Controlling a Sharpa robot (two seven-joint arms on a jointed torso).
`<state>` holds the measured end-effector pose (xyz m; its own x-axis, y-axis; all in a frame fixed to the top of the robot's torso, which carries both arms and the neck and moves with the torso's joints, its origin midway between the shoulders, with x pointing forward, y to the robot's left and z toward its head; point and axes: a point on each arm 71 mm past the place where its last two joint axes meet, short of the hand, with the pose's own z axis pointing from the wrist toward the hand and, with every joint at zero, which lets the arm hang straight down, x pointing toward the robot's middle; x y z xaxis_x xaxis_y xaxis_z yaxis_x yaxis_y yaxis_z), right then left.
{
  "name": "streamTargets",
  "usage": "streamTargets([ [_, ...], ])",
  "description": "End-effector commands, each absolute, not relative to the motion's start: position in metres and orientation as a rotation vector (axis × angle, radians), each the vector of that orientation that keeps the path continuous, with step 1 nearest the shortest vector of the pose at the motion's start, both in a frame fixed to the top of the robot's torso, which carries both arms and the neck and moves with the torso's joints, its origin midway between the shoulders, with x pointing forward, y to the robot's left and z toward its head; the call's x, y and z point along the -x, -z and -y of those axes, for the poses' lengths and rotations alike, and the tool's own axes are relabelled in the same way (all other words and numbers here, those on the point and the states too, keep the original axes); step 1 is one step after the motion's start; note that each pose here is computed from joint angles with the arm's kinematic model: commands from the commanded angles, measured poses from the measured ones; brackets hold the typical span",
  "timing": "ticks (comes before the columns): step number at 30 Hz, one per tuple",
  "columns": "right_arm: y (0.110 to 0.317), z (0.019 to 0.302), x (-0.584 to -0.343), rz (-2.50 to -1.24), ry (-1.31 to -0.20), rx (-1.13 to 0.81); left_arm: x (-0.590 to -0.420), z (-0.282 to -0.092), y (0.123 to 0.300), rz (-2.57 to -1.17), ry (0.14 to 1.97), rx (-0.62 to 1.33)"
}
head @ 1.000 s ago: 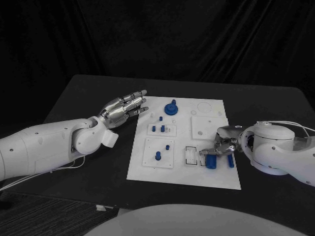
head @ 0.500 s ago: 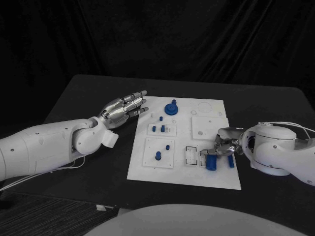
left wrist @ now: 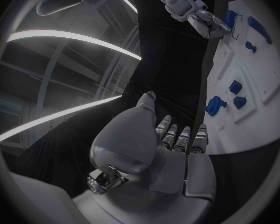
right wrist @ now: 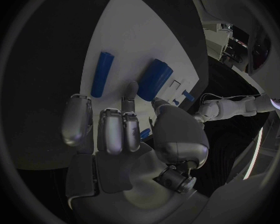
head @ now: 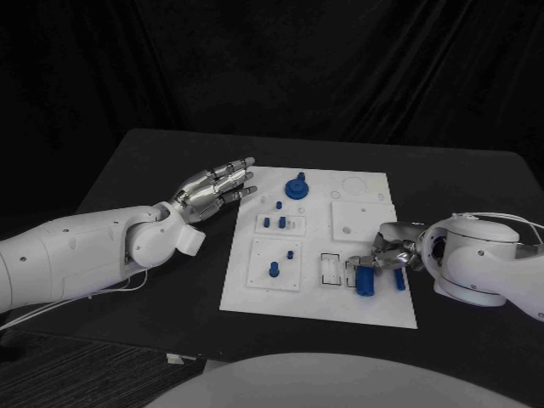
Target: Assemble the parts on the task board
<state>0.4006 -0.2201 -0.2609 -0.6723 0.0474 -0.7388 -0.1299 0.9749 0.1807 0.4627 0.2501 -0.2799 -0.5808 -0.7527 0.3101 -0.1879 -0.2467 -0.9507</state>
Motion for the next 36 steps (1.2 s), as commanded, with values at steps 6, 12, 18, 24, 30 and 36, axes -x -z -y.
streamTargets([
  [6, 0.252, 0.222, -0.404, -2.204, -0.327, -0.03, -0.462, -0.248, 0.28, -1.598, 1.905, 1.135],
  [12, 0.245, 0.223, -0.407, -2.186, -0.32, -0.029, -0.462, -0.248, 0.28, -1.599, 1.904, 1.136],
  [18, 0.242, 0.227, -0.403, -2.225, -0.276, 0.011, -0.462, -0.249, 0.28, -1.6, 1.902, 1.137],
  [24, 0.241, 0.233, -0.395, -2.274, -0.238, 0.052, -0.462, -0.249, 0.28, -1.6, 1.898, 1.139],
  [30, 0.239, 0.234, -0.385, -2.317, -0.231, 0.083, -0.462, -0.249, 0.28, -1.6, 1.898, 1.139],
  [36, 0.238, 0.231, -0.376, -2.343, -0.249, 0.093, -0.461, -0.249, 0.28, -1.601, 1.898, 1.139],
])
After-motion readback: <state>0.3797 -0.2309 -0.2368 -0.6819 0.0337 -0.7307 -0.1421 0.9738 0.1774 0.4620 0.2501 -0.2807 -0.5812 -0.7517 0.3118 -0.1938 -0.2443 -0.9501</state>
